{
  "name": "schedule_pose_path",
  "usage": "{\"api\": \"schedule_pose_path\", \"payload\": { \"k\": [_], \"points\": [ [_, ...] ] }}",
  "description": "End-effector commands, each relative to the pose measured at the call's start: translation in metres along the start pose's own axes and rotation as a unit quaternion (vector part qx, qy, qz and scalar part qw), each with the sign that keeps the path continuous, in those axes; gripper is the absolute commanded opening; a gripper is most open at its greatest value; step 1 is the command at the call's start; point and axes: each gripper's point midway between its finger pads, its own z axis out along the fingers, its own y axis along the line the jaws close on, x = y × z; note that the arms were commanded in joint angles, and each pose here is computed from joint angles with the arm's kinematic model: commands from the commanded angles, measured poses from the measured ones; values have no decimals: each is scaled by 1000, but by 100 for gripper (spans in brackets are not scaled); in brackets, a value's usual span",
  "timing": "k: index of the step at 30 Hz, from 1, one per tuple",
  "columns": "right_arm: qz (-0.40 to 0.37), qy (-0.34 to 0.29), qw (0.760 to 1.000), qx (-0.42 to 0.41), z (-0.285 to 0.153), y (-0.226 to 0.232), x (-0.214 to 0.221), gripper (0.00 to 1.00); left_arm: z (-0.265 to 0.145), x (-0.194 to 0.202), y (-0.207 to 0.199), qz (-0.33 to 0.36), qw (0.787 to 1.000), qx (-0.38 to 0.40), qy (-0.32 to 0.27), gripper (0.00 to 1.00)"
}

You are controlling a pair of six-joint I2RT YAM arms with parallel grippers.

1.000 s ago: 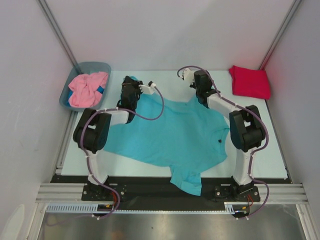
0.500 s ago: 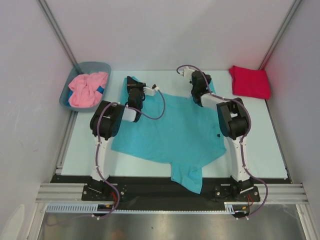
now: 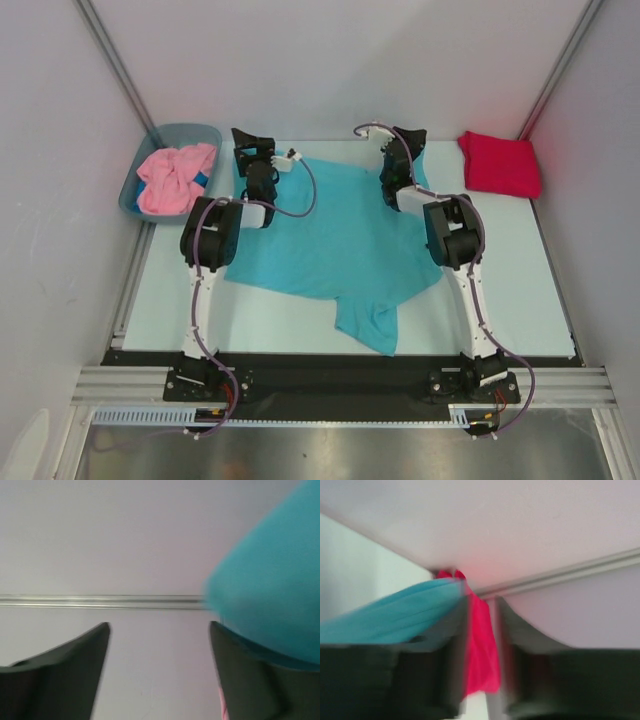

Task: Fold and stack the t-shirts
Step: Flatten the tshirt out

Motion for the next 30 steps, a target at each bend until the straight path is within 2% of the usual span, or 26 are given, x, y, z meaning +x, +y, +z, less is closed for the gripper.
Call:
{"api": "schedule_pose_path", "payload": {
  "k": [1, 2, 3, 9, 11, 12, 13, 14, 15, 16, 17, 18, 20, 21, 22, 23, 24, 25, 27, 28, 29, 30],
  "points": [
    [15, -3, 997, 75, 12, -31, -6, 55, 6, 12, 7, -5, 1000, -15, 26, 100],
    [9, -1, 997, 75, 14, -25, -5, 74, 7, 14, 6, -6, 999, -17, 29, 100],
    [12, 0, 997, 80, 14, -27, -6, 98, 6, 16, 6, -7, 999, -18, 32, 100],
    [60, 36, 994, 89, 7, -65, -8, 100, 3, 30, 33, -30, 998, -41, 49, 100],
    [91, 49, 991, 82, 2, -82, -7, 100, -2, 37, 64, -49, 995, -66, 53, 100],
    [79, 61, 994, 38, -6, -89, -7, 100, -7, 39, 67, -54, 995, -66, 51, 100],
    [145, 67, 987, 9, -11, -88, -8, 98, -12, 44, 74, -83, 992, -70, 59, 100],
    [159, 74, 984, -36, -19, -83, -8, 93, -23, 47, 97, -108, 990, -76, 57, 100],
    [143, 80, 973, -162, -45, -63, -7, 86, -30, 47, 98, -147, 985, -66, 52, 100],
    [150, 84, 959, -223, -62, -50, -6, 78, -36, 41, 88, -142, 989, -18, 32, 100],
    [174, 97, 941, -273, -81, -36, -4, 65, -50, 40, 116, -168, 986, -11, 9, 100],
    [164, 102, 913, -360, -111, -15, 2, 35, -67, 34, 98, -205, 978, 35, -12, 100],
    [160, 121, 884, -422, -151, -2, 17, 0, -98, 10, 64, -211, 963, 155, -64, 100],
    [160, 117, 870, -453, -166, 6, 19, 0, -113, 8, 75, -253, 946, 183, -79, 100],
    [146, 123, 855, -482, -187, 14, 31, 0, -142, 5, 38, -221, 927, 290, -85, 100],
    [140, 125, 845, -500, -199, 18, 36, 0, -159, -10, 33, -228, 903, 341, -128, 100],
    [140, 128, 838, -512, -208, 24, 41, 0, -172, -10, 28, -241, 887, 371, -129, 100],
    [137, 135, 831, -522, -217, 28, 48, 0, -194, -9, 10, -219, 868, 425, -133, 100],
    [132, 151, 816, -543, -230, 34, 58, 0, -209, -10, -2, -201, 853, 459, -144, 100],
    [131, 155, 809, -552, -235, 36, 60, 0, -222, -8, -14, -185, 839, 490, -145, 100],
    [123, 164, 791, -576, -245, 43, 64, 0, -226, -11, -14, -176, 832, 502, -156, 100],
    [126, 171, 788, -579, -246, 44, 66, 0, -230, -12, -18, -174, 825, 515, -156, 100]
  ]
}}
